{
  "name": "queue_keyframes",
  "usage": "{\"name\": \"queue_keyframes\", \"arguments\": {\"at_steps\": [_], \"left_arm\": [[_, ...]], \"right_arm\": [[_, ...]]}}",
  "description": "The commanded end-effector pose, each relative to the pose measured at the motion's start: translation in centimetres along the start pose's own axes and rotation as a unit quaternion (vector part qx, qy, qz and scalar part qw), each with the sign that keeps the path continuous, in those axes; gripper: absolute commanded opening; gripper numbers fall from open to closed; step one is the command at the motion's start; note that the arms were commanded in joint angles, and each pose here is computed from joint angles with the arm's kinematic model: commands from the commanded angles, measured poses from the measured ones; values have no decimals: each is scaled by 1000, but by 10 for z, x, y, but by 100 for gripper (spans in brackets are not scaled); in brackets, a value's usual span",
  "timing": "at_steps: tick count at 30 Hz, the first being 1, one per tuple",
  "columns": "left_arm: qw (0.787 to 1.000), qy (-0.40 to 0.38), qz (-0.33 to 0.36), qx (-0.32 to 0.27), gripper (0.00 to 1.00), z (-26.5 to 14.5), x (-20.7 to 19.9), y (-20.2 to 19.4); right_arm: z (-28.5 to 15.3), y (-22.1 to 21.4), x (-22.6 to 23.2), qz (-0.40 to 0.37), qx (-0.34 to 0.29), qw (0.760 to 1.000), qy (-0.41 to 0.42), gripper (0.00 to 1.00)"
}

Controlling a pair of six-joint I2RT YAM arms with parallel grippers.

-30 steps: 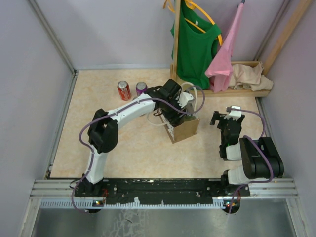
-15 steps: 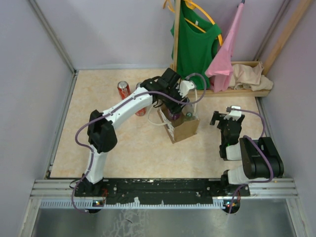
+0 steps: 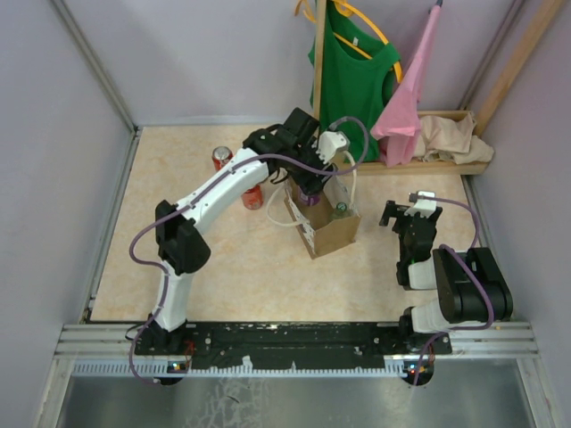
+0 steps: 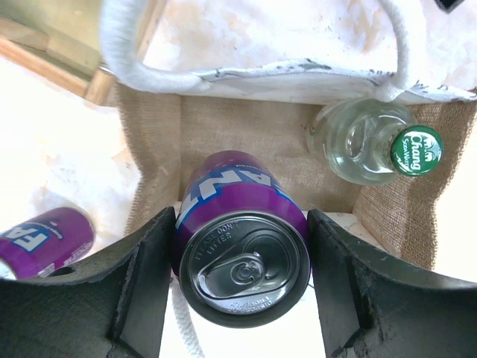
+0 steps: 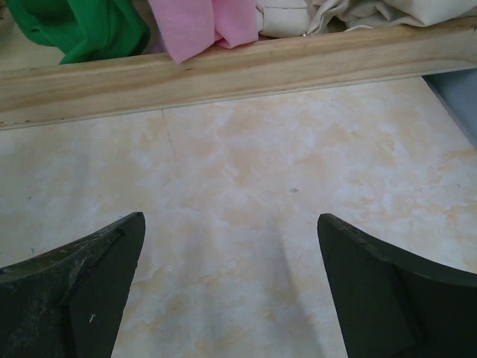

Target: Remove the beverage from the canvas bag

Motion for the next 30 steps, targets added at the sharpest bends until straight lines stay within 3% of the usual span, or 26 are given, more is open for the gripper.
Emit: {"name": "queue_keyframes", "arguments": {"at_steps": [1, 7, 18, 23, 30], "left_arm": [[997, 10, 2, -74, 0, -46, 12, 39], [990, 9, -22, -136, 0, -91, 31, 58], [973, 108, -56, -194, 0, -164, 85, 61], [965, 158, -84, -193, 0, -186, 105, 42], [943, 218, -176, -181, 0, -200, 153, -24]], "right_arm": [[6, 17, -1, 9, -31, 999, -4, 99], [6, 18, -1, 10, -31, 999, -4, 99], [6, 18, -1, 10, -31, 999, -4, 99], [6, 18, -1, 10, -31, 999, -4, 99], [6, 18, -1, 10, -31, 999, -5, 99]]}}
Point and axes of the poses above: each gripper's point midway between its finger pads, its own z axis out along the fingers, its own x axis along the line the jaws close on, y = z × x, the point moved 2 cm from there along -z, back along the fingers, and after that the axes turned 8 degrees about -z, right-handed, at the moved point
